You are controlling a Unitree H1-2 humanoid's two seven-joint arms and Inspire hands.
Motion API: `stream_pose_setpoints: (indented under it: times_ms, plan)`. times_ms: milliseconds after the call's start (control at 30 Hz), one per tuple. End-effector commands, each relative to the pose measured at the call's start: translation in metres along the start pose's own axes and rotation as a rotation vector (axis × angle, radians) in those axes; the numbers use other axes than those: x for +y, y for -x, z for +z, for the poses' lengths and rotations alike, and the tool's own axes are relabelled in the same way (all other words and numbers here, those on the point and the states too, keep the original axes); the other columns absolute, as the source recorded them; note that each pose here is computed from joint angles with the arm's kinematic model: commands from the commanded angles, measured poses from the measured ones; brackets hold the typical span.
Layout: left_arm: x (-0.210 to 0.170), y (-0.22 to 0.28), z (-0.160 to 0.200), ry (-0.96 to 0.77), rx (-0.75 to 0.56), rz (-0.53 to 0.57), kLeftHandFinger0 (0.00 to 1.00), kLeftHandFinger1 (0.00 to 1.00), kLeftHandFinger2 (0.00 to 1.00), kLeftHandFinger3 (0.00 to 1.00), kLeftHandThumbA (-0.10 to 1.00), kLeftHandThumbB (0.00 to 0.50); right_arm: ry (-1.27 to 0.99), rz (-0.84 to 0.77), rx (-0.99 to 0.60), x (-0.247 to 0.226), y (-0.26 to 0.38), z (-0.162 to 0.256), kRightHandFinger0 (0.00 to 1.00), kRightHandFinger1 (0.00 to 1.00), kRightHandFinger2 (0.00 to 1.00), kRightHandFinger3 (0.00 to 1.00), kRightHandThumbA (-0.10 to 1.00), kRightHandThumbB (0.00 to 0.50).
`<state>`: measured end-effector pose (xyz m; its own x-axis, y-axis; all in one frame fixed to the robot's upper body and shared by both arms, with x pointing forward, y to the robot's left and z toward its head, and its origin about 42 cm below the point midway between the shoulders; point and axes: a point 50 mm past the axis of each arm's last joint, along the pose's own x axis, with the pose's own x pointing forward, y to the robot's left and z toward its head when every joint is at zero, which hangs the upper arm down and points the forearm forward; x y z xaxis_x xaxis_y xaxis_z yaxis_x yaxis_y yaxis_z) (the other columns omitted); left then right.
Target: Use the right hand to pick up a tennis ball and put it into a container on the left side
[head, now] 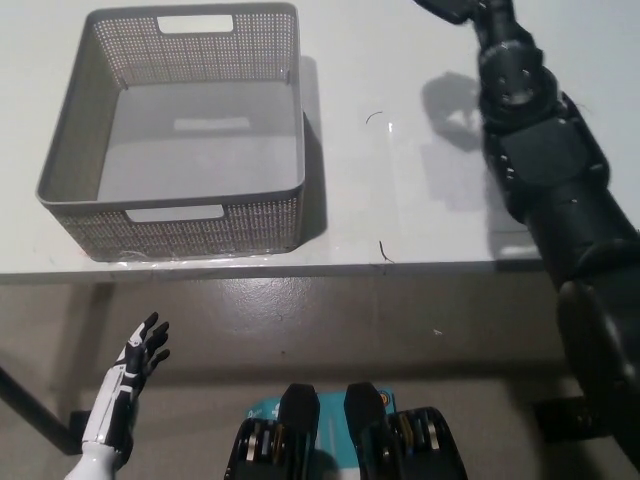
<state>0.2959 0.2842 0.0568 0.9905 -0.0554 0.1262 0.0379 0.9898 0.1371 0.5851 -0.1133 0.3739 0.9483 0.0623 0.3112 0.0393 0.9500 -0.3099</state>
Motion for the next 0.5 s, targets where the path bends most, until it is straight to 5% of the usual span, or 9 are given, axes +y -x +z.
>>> stream_pose_setpoints:
  times_ms: [0, 233, 267, 400, 467]
  plan:
    - [0.010, -0.007, 0.009, -0.013, -0.054, 0.002, 1.00, 1.00, 1.00, 1.00, 1.00, 0.172, -0.001, 0.011, -0.160, 0.019, -0.018, 0.084, 0.00, 0.36, 0.76, 0.84, -0.10, 0.136]
    - [0.010, -0.002, 0.006, -0.023, -0.046, 0.000, 1.00, 1.00, 1.00, 1.00, 1.00, 0.190, -0.012, 0.110, -0.220, 0.073, -0.010, 0.112, 0.00, 0.36, 0.72, 0.73, -0.10, 0.158]
    - [0.009, 0.000, 0.006, -0.036, -0.044, 0.003, 1.00, 1.00, 1.00, 1.00, 1.00, 0.237, -0.018, 0.132, -0.219, 0.087, -0.006, 0.117, 0.00, 0.35, 0.72, 0.77, -0.10, 0.146]
    - [0.008, -0.001, 0.005, -0.033, -0.041, -0.002, 1.00, 1.00, 1.00, 1.00, 1.00, 0.267, 0.009, 0.183, -0.224, 0.112, 0.002, 0.125, 0.00, 0.37, 0.76, 0.88, -0.10, 0.140]
    - [0.008, 0.000, 0.005, -0.038, -0.037, -0.007, 1.00, 1.00, 1.00, 1.00, 1.00, 0.276, 0.022, 0.211, -0.217, 0.124, 0.006, 0.124, 0.00, 0.39, 0.82, 0.81, -0.10, 0.131]
